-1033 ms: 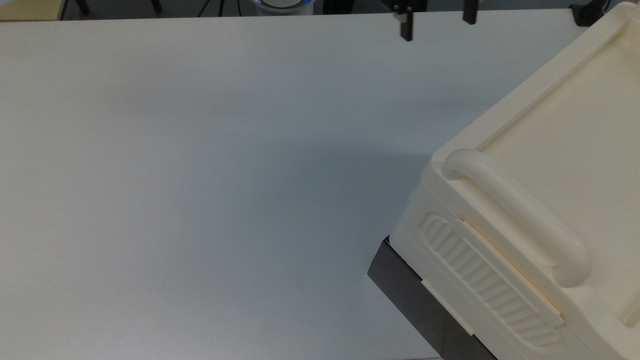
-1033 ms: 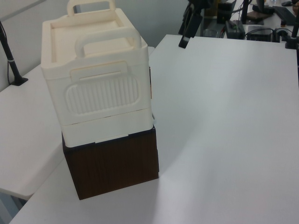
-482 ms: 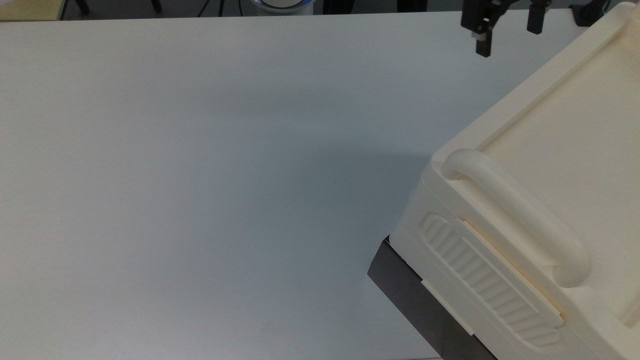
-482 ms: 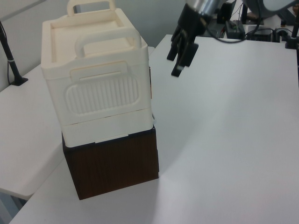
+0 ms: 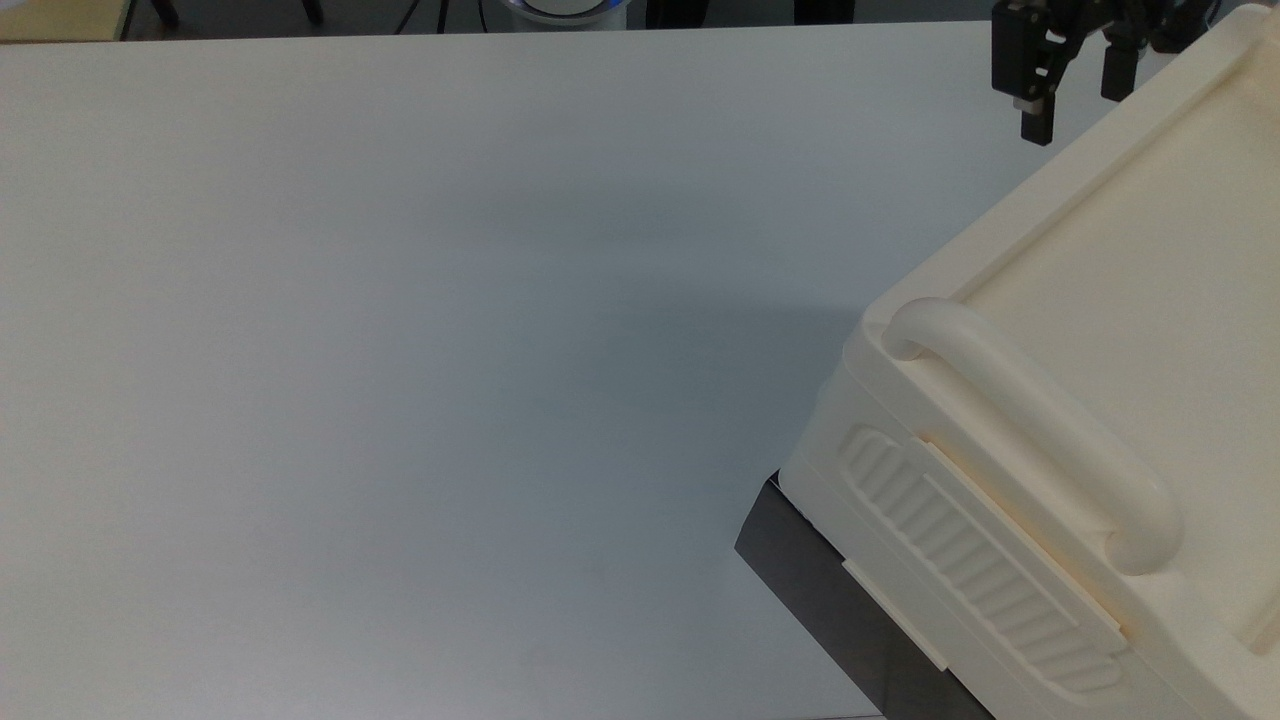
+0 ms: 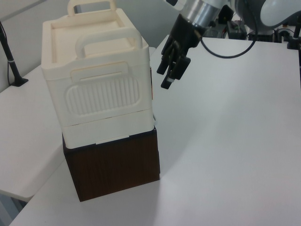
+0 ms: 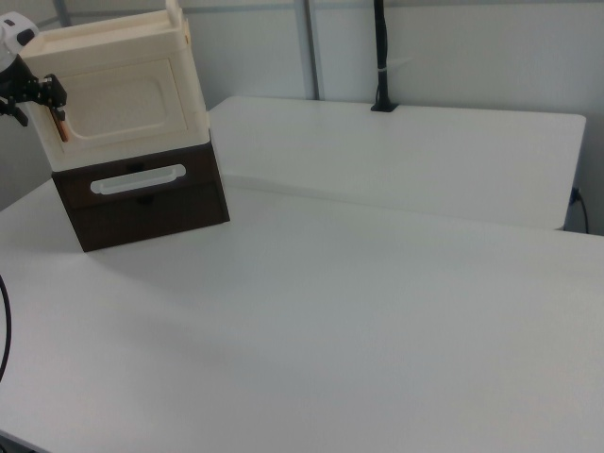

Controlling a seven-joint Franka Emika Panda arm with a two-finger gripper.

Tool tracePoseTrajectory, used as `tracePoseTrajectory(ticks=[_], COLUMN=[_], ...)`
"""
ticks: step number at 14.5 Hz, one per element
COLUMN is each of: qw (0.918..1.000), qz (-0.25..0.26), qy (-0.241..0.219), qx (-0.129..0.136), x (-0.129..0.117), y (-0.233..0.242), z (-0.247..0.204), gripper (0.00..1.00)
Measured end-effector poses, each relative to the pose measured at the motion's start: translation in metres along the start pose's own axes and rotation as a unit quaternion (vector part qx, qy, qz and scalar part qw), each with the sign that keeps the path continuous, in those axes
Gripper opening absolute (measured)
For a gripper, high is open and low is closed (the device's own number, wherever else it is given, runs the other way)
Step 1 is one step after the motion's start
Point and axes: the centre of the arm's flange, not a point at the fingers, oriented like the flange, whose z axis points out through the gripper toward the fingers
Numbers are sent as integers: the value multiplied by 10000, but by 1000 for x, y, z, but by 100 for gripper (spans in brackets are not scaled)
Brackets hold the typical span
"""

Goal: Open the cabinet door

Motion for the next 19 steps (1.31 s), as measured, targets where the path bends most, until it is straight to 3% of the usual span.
tracePoseTrajectory(ticks=[2, 3, 5, 6, 7, 11, 19], qw=[9999, 9997, 9997, 9997, 9996, 9995, 9993], qz=[-13, -12, -13, -23, -38, -15, -149], qy=[162, 228, 258, 263, 275, 319, 345], qx=[7, 6, 4, 10, -12, -51, -66], x=[4, 6, 6, 7, 7, 8, 9], y=[-1, -1, 0, -2, -1, 7, 12], z=[11, 14, 15, 14, 13, 12, 8], gripper=[78, 69, 67, 60, 44, 24, 19])
